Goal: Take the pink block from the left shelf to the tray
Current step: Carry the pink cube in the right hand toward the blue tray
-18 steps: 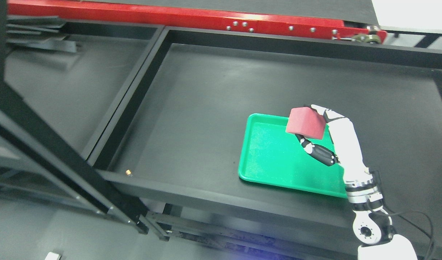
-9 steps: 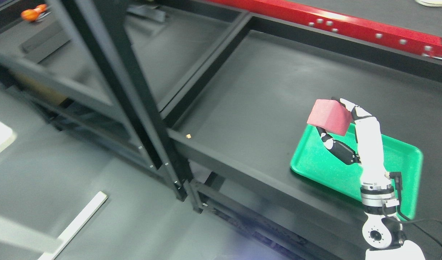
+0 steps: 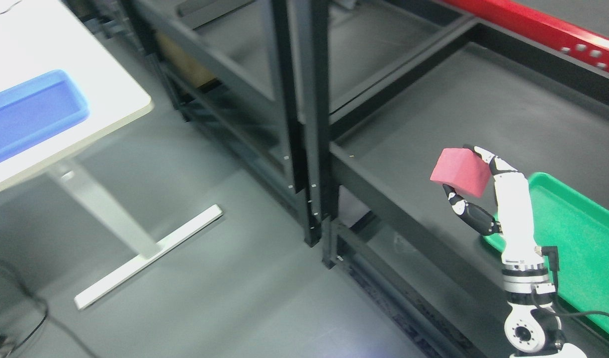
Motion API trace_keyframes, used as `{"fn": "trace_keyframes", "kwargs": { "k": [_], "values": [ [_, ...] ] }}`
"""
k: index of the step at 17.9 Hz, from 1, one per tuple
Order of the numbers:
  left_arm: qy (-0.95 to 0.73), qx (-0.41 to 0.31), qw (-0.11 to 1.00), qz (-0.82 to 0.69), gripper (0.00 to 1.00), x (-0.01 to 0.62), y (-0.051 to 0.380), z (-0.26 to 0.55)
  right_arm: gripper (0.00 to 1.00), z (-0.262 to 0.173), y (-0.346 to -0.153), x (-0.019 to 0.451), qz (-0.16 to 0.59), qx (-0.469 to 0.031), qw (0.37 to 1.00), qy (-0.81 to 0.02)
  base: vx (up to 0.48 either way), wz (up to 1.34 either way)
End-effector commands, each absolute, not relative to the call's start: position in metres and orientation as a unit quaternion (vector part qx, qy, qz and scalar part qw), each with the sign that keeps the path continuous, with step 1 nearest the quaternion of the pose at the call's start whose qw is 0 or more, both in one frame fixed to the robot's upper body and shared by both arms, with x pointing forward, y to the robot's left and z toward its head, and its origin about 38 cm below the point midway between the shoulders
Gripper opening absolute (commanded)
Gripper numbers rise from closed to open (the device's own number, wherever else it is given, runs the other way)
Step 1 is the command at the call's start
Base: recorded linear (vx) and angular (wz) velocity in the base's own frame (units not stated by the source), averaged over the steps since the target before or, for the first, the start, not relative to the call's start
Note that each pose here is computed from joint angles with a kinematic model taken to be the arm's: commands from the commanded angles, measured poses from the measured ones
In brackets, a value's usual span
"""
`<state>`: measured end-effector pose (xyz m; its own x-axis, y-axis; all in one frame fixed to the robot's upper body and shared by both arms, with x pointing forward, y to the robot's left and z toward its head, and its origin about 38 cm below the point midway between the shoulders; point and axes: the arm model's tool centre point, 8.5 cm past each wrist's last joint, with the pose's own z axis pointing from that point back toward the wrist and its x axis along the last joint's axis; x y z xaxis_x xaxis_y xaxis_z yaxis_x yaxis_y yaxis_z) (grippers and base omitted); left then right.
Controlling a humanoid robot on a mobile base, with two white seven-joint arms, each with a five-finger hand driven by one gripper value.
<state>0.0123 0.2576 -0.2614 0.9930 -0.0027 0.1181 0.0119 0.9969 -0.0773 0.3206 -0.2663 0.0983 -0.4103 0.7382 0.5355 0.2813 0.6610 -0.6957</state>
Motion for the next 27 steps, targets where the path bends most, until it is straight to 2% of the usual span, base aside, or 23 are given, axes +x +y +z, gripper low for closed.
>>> {"fn": "trace_keyframes", "kwargs": {
  "k": [1,14,21,27],
  "values": [
    [-0.058,-0.031,0.998,-0.004,1.00,0.005,0.268,-0.261,0.06,0.090,-0.276,0.309,0.271,-0.325,0.451,-0.786,-0.174,0.69],
    [-0.058,-0.031,0.998,-0.004,1.00,0.005,0.268,-0.261,0.06,0.087,-0.276,0.303,0.274,-0.323,0.456,-0.783,-0.119,0.58],
    [-0.058,-0.031,0.998,-0.004,1.00,0.005,0.268,-0.261,0.06,0.087,-0.277,0.302,0.275,-0.323,0.455,-0.783,0.014,0.37],
    [-0.058,-0.031,0.998,-0.004,1.00,0.005,0.268,-0.261,0.06,0.087,-0.286,0.293,0.273,-0.335,0.458,-0.777,0.092,0.45]
  ]
}}
